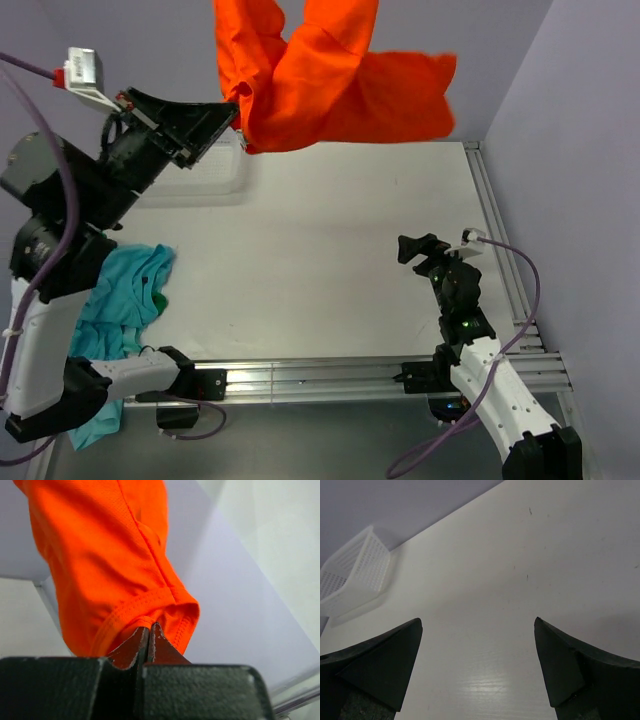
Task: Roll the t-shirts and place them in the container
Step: Move the tshirt to the center of the board, then flatten the tshirt
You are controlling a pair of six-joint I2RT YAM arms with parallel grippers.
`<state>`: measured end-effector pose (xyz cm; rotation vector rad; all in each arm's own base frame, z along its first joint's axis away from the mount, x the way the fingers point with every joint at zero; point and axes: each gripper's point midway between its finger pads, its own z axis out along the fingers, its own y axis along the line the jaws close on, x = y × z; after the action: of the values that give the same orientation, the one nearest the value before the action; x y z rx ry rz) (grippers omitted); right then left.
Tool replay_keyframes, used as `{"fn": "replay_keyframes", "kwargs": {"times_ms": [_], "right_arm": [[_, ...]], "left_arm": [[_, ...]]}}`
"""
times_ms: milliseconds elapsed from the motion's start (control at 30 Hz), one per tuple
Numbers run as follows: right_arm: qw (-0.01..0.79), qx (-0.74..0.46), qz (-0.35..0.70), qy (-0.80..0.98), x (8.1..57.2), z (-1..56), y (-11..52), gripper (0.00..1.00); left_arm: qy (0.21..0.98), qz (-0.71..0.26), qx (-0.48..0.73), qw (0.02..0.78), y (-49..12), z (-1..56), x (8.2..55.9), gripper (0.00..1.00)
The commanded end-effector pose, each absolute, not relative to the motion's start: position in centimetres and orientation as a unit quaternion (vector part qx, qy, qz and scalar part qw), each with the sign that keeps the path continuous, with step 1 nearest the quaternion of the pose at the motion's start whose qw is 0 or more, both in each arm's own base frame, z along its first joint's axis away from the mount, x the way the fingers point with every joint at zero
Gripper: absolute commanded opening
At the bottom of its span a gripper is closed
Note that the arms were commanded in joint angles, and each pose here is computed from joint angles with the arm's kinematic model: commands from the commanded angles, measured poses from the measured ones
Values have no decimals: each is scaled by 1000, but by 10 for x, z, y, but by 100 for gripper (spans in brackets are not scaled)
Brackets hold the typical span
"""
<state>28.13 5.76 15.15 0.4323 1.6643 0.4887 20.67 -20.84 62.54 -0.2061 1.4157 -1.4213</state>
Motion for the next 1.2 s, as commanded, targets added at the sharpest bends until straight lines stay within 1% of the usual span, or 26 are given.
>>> {"fn": "replay_keyframes", "kwargs": {"times_ms": [0,33,67,133,167,233,267,300,333,367,400,433,467,500,533,567,767,800,833,867,900,933,1000,1033,1100,1167], "right_arm": [[645,199,212,707,280,162,52,100],[645,200,210,707,280,161,51,100],[647,204,208,705,279,162,50,100],[650,211,203,701,278,163,46,100],[652,213,202,700,278,164,45,100],[656,215,202,695,275,166,44,100],[658,218,198,693,275,165,41,100],[664,218,200,687,273,169,40,100],[664,217,200,687,272,167,41,100],[667,214,201,685,271,168,41,100],[671,209,206,681,270,171,43,100],[673,205,210,679,270,172,44,100],[675,198,214,678,270,173,46,99],[674,196,215,678,270,172,47,99],[675,193,219,677,270,173,49,99],[675,189,221,678,271,174,50,99],[641,158,242,711,282,166,70,90],[623,156,241,728,285,156,74,89],[618,154,247,731,290,164,78,88],[607,141,260,738,292,166,87,85],[582,136,260,758,297,155,93,82],[576,132,264,762,304,167,99,81],[535,131,267,791,313,153,112,80],[533,119,281,789,319,165,122,80],[502,104,299,805,324,156,138,78],[499,80,315,803,329,164,157,77]], "left_arm": [[657,-588,-84,464,-267,542,261,0],[669,-583,-88,452,-276,522,271,0],[696,-573,-88,424,-289,484,281,0],[704,-575,-83,408,-305,459,294,0],[728,-559,-85,387,-319,421,309,0],[759,-539,-70,359,-334,383,319,0],[784,-516,-63,339,-346,356,333,2],[801,-489,-27,344,-349,342,339,8],[857,-423,-45,289,-345,290,344,10],[859,-409,-50,302,-342,300,350,13],[865,-388,-57,312,-335,292,352,25],[844,-409,-53,343,-332,317,346,34],[848,-402,-60,339,-325,296,338,46],[840,-411,-65,348,-320,299,332,53],[814,-432,-68,384,-308,325,323,58],[822,-420,-75,378,-299,306,315,59],[820,-397,-105,400,-247,288,271,58],[821,-394,-104,400,-243,285,266,58],[823,-377,-114,409,-232,276,265,60],[826,-362,-122,415,-227,271,267,62],[831,-353,-122,413,-224,264,266,62],[837,-343,-123,407,-223,254,267,62],[843,-337,-119,401,-225,245,270,62],[852,-328,-119,391,-227,233,272,63],[857,-320,-123,384,-229,224,276,66],[869,-299,-134,370,-226,208,281,70]]}}
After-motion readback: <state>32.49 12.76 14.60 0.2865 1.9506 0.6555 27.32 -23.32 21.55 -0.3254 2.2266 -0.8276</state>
